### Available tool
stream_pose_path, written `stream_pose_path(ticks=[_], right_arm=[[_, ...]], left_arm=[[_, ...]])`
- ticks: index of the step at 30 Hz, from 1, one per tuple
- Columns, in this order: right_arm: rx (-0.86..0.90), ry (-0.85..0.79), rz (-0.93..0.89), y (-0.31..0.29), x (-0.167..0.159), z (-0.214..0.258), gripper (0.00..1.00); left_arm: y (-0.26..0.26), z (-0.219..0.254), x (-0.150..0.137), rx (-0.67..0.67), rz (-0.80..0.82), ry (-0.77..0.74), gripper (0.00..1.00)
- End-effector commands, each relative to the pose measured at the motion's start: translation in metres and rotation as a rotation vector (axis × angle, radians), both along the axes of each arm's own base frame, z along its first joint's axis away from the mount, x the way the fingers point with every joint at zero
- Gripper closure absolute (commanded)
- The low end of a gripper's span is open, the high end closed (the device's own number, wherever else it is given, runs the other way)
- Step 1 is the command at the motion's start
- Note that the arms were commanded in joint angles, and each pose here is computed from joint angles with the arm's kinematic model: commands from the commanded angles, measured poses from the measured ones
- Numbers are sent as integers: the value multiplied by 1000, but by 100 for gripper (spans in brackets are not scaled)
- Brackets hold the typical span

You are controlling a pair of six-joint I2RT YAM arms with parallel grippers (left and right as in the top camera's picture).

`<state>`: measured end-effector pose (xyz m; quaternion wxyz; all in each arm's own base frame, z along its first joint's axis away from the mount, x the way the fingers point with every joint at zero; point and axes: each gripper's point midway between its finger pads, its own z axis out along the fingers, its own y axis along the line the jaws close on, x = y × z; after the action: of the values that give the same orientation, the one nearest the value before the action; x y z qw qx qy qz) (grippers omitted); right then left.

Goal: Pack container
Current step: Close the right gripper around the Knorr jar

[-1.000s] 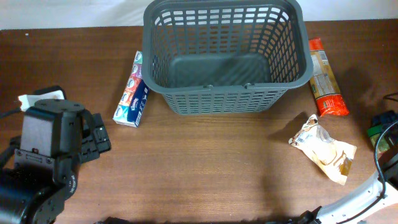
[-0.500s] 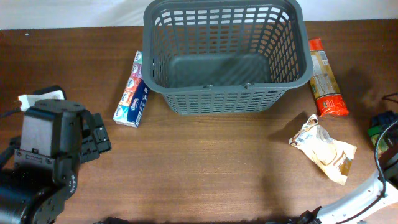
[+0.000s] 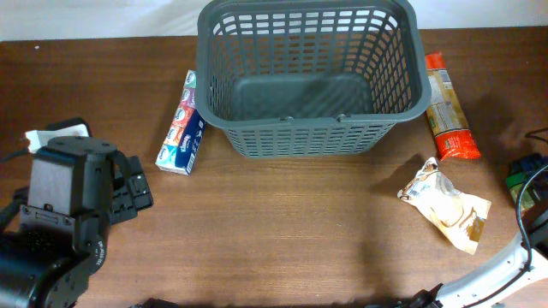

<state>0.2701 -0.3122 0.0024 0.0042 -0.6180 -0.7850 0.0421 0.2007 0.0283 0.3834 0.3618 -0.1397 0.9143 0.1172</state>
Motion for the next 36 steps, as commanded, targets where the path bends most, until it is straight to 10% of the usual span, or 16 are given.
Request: stream_pose_path(ticks=[1,15,24,36], right_arm=[[32,46,4,4,-9,-19,0],[43,35,3,6,-7,-19,40],[50,36,3,8,-7,-19,96],[35,-11,4,-4,10,18,96]], left_arm=[[0,-2,0,-8,5,5,0],[0,-2,0,-8,5,5,0],[0,-2,0,-8,5,5,0],[0,-2,0,-8,5,5,0]])
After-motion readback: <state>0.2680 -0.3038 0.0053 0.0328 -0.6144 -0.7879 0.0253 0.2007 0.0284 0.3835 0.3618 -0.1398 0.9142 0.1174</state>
